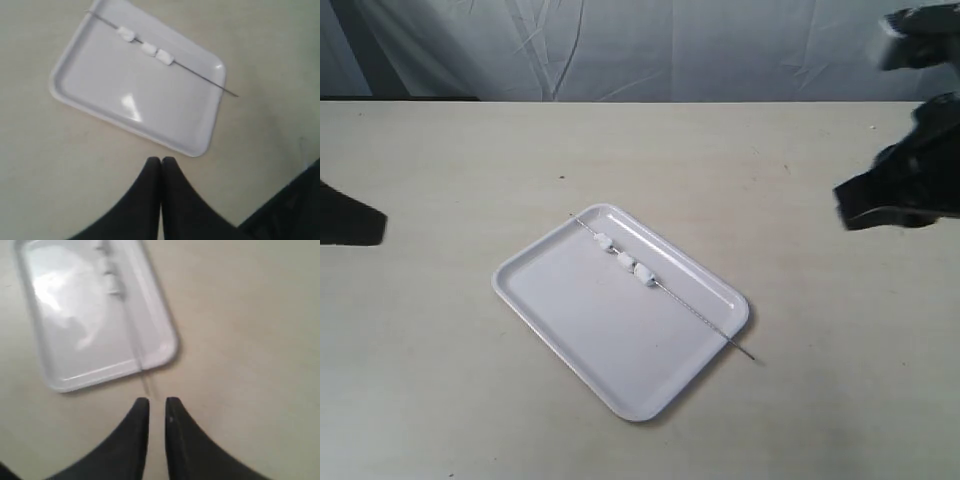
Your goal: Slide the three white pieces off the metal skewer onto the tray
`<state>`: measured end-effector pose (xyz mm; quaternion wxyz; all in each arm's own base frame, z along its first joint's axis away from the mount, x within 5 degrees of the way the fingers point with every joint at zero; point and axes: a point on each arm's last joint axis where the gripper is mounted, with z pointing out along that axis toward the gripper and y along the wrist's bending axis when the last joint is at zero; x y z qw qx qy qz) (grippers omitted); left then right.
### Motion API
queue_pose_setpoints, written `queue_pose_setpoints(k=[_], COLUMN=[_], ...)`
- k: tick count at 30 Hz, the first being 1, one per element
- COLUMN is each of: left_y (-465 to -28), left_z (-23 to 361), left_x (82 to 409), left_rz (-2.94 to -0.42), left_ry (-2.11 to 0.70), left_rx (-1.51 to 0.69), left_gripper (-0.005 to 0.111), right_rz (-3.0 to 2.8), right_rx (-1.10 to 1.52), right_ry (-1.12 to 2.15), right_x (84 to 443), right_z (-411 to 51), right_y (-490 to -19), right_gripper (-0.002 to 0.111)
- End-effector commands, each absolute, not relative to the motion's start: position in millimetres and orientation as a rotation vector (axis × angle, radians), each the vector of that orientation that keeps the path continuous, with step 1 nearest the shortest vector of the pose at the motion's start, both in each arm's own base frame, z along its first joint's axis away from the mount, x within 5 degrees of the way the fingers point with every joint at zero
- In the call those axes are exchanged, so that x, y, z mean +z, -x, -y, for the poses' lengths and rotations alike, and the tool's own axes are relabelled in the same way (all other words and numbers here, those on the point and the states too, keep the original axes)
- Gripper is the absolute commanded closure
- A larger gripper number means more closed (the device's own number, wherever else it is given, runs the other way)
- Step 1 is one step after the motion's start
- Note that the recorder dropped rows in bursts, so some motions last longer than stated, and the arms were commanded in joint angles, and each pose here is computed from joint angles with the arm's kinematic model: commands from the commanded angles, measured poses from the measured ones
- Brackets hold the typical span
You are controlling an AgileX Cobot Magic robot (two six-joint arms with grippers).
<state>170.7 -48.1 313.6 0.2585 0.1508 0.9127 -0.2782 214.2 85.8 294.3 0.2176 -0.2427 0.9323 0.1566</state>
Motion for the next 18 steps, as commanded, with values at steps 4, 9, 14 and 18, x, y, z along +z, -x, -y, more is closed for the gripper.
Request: queue_pose_setpoints(k=[4, 9, 14, 18], left_y=[-205.0, -214.2, -217.7, -222.0], left_z=[48.3, 54.5, 58.9, 59.6], left_x=[269.4, 253.9, 241.0, 234.5], left_rz=[-2.439, -2.326, -2.366, -2.386], left_ry=[-0.382, -0.495, -0.536, -0.514], left_rx=[-0.771, -0.836, -0.953, -0.988], left_gripper=[0.100, 0.088, 0.074, 0.069], right_rz=[-2.577, -2.588, -2.566, -2.516], right_rx=[0.581, 0.557, 0.489, 0.438], right_ry=[0.997, 1.190, 1.275, 1.365], right_x=[239.8, 194.8, 158.7, 139.5], right_z=[-124.5, -150.3, -175.2, -190.3], right_y=[-247.0, -257.5, -262.4, -261.4], right_gripper=[0.067, 0.071, 0.072, 0.072])
